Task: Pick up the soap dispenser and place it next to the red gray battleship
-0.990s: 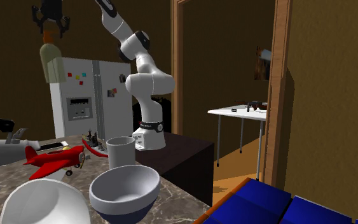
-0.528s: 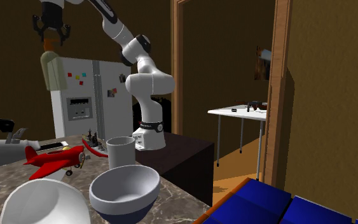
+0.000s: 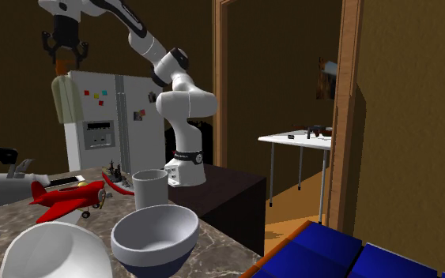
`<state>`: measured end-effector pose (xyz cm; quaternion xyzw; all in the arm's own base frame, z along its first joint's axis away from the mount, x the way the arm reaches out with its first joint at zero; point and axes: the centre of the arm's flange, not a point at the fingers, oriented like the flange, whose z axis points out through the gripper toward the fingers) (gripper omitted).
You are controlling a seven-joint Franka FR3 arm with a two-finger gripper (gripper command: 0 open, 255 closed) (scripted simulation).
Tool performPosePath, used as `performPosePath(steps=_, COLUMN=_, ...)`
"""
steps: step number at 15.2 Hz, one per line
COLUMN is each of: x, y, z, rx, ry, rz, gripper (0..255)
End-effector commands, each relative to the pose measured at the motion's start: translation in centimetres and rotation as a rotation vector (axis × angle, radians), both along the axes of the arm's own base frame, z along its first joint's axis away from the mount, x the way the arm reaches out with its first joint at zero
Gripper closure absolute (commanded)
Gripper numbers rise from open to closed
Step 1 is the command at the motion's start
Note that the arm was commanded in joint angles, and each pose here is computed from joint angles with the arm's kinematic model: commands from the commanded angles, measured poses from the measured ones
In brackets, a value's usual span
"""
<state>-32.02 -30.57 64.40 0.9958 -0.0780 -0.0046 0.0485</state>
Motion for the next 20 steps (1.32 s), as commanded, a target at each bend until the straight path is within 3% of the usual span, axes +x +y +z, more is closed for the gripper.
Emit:
performPosePath(steps=1, x=-0.1, y=0.1, z=-1.0, rx=-0.001, ry=0.0, rz=0.0, gripper=255)
performPosePath(steps=20, x=-0.1, y=0.1, z=-11.0, rx=-0.001, ry=0.0, rz=0.0, gripper=255)
